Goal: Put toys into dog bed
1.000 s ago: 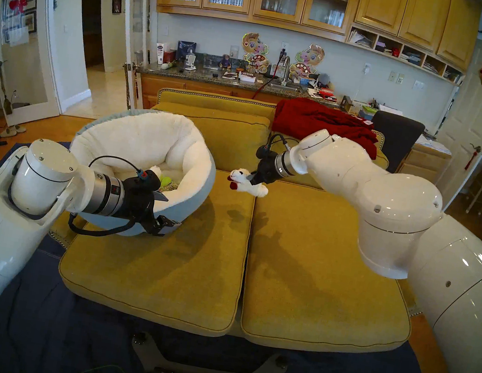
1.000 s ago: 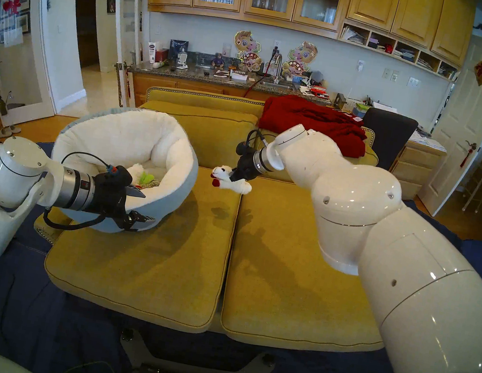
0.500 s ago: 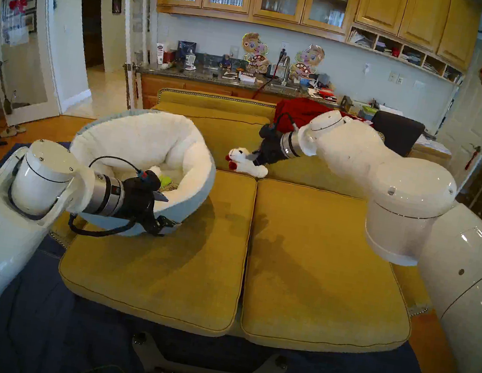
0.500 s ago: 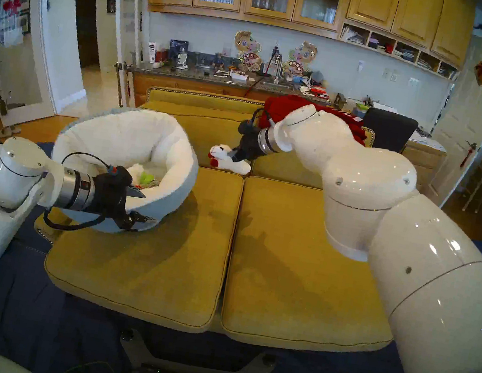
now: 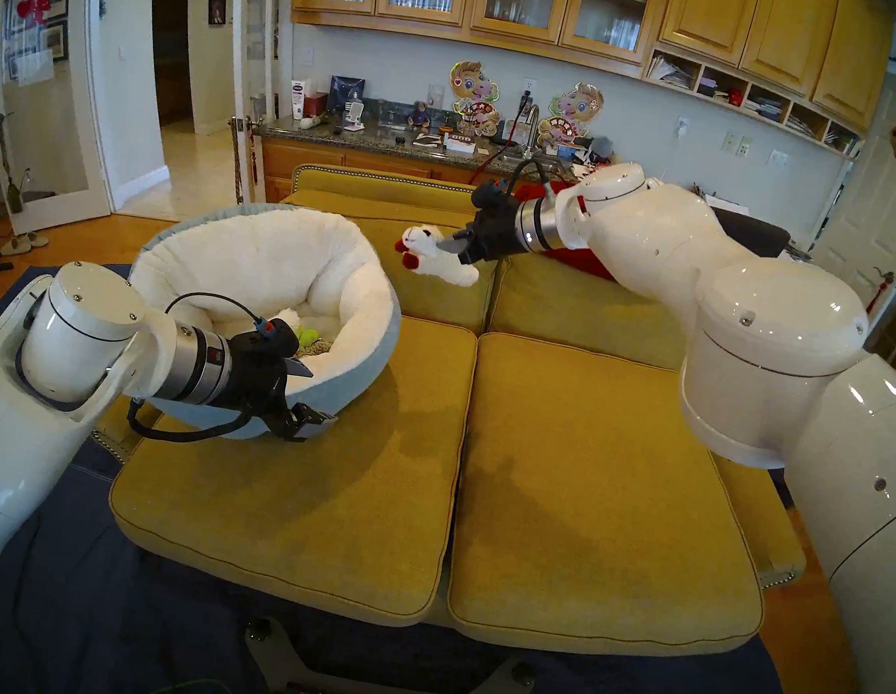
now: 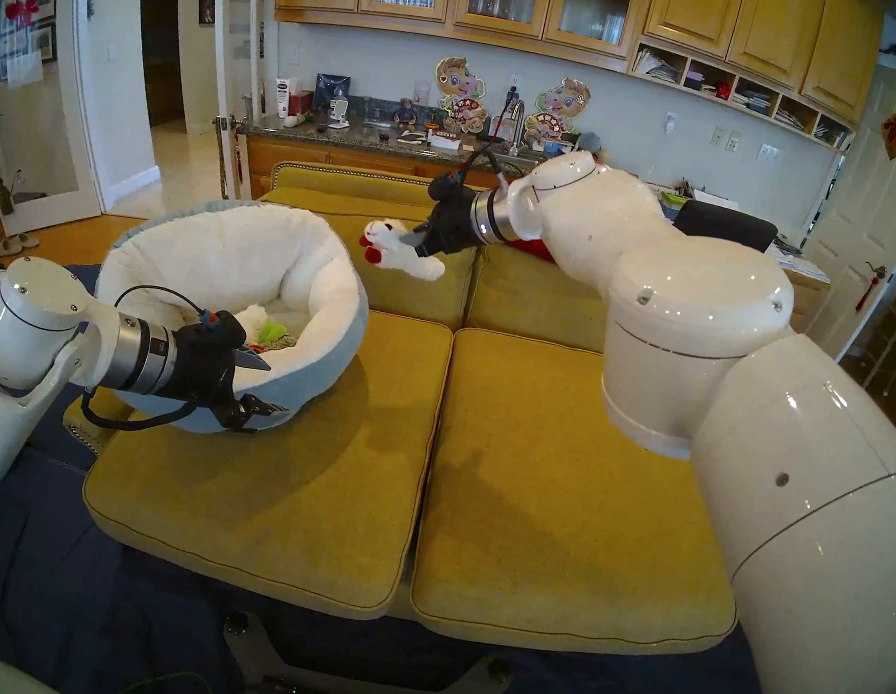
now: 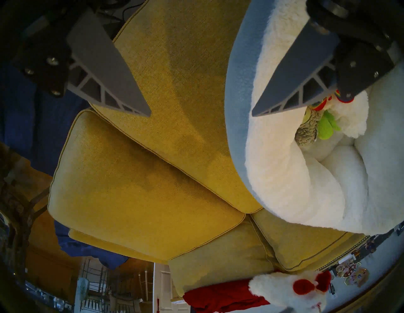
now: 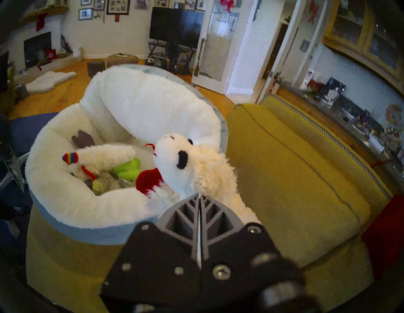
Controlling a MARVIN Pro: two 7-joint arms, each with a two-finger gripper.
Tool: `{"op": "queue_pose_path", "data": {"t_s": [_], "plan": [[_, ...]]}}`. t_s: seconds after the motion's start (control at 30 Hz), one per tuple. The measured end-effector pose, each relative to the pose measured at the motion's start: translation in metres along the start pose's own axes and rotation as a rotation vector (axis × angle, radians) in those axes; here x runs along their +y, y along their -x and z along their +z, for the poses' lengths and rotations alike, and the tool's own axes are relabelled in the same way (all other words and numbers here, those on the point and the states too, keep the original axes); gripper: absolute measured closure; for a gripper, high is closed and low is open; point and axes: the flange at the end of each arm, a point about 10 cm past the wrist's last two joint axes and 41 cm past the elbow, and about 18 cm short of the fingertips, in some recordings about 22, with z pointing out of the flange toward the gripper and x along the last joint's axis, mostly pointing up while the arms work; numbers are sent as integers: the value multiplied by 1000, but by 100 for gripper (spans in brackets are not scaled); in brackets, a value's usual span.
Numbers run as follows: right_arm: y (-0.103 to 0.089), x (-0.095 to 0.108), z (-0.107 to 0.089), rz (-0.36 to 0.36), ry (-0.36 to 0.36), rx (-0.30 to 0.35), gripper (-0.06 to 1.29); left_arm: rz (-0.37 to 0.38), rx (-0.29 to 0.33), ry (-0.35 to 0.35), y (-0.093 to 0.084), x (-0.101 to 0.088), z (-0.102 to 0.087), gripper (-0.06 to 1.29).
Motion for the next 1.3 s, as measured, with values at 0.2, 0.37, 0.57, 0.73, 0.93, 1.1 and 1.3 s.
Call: {"op": "queue_pose_path", "data": {"t_s": [0.2, 0.37, 0.57, 0.73, 0.93, 1.1, 1.3], "plan": [[-31, -6, -1, -54, -58, 58, 127, -1, 1, -1, 0, 0, 0, -2], [-53, -11, -4, -98, -107, 94, 127, 1, 7, -15, -2, -3, -3, -2], [-80, -20, -7, -157, -177, 128, 127, 9, 21, -63, -8, -13, -12, -2], [-99, -27, -11, -203, -235, 143, 127, 18, 32, -102, -13, -20, -21, -2], [-118, -38, -15, -254, -311, 145, 127, 25, 41, -141, -17, -27, -31, -2], [-133, -49, -18, -297, -394, 131, 127, 26, 49, -175, -19, -32, -40, -2], [-142, -61, -19, -320, -482, 103, 127, 14, 54, -210, -21, -37, -51, -2]]}}
